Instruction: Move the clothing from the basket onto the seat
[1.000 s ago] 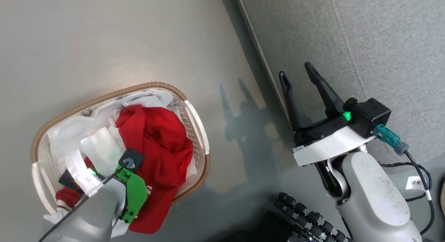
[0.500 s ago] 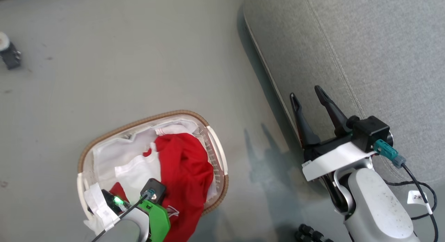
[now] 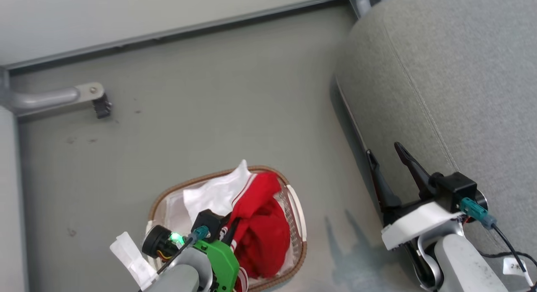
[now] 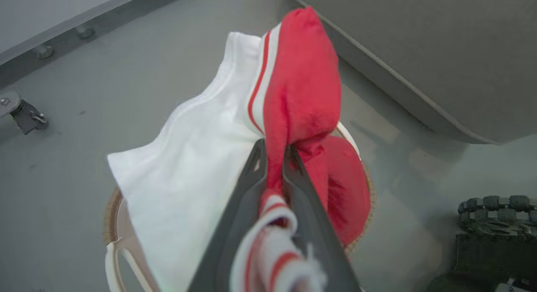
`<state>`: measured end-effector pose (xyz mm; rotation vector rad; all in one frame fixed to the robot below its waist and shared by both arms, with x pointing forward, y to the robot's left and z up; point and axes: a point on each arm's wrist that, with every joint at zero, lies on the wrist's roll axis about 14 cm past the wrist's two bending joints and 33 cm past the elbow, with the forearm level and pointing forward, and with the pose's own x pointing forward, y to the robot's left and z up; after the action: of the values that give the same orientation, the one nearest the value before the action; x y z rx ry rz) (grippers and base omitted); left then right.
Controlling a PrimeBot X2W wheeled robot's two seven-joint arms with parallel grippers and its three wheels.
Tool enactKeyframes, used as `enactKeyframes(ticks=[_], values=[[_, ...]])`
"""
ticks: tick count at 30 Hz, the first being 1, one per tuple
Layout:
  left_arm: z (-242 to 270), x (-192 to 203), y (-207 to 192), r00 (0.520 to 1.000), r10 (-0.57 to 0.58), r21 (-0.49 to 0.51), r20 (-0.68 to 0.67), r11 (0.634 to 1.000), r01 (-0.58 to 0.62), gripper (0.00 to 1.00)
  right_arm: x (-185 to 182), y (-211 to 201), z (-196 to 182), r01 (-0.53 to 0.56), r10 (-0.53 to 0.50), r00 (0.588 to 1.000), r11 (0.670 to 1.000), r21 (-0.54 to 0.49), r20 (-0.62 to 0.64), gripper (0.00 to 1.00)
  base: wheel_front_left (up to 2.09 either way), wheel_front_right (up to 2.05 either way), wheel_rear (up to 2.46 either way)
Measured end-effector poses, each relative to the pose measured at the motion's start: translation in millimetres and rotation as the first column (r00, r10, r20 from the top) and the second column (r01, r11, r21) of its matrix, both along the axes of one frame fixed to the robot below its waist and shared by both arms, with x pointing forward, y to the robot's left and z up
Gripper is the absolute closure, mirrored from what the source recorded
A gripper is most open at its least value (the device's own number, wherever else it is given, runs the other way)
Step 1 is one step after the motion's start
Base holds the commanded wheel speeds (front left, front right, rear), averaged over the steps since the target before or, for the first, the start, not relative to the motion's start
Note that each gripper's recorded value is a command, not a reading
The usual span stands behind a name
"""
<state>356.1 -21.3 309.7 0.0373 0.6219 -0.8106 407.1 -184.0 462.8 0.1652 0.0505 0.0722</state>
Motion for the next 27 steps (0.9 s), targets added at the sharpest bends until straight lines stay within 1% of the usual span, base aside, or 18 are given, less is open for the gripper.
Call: enactKeyframes(ticks=[5, 9, 15, 17, 22, 25, 27], values=[[42.1, 17.7, 6.8, 0.989, 0.103, -0.089, 0.102, 0.992, -0.094, 1.00, -4.8, 9.1, 6.8, -0.029, 0.029, 0.999, 1.000, 0.010, 0.019, 0.00, 0.00, 0.00, 0.00], [76.1, 29.3, 17.1, 0.965, 0.189, -0.161, 0.180, 0.974, -0.161, 1.00, -6.6, 23.6, 15.3, -0.071, 0.070, 0.997, 0.997, 0.017, 0.044, 0.00, 0.00, 0.00, 0.00], [132.5, 47.4, 32.5, 0.904, 0.335, -0.310, 0.264, 0.918, -0.249, 1.00, -9.5, 42.0, 30.3, -0.125, 0.122, 0.989, 0.992, 0.020, 0.086, 0.00, 0.00, 0.00, 0.00], [152.7, 51.2, 31.4, 0.887, 0.353, -0.353, 0.299, 0.904, -0.241, 1.00, -13.5, 43.9, 29.9, -0.126, 0.123, 0.989, 0.991, 0.039, 0.084, 0.00, 0.00, 0.00, 0.00], [201.0, 56.1, 30.6, 0.838, 0.392, -0.443, 0.380, 0.872, -0.207, 1.00, -22.1, 49.1, 32.5, -0.141, 0.137, 0.987, 0.989, 0.043, 0.089, 0.00, 0.00, 0.00, 0.00], [229.5, 57.7, 31.8, 0.807, 0.427, -0.506, 0.408, 0.842, -0.189, 1.00, -28.7, 53.6, 32.4, -0.154, 0.150, 0.985, 0.987, 0.044, 0.088, 0.00, 0.00, 0.00, 0.00], [240.7, 56.9, 32.3, 0.795, 0.436, -0.526, 0.422, 0.832, -0.177, 1.00, -31.5, 56.9, 34.1, -0.160, 0.155, 0.984, 0.985, 0.060, 0.093, 0.00, 0.00, 0.00, 0.00]])
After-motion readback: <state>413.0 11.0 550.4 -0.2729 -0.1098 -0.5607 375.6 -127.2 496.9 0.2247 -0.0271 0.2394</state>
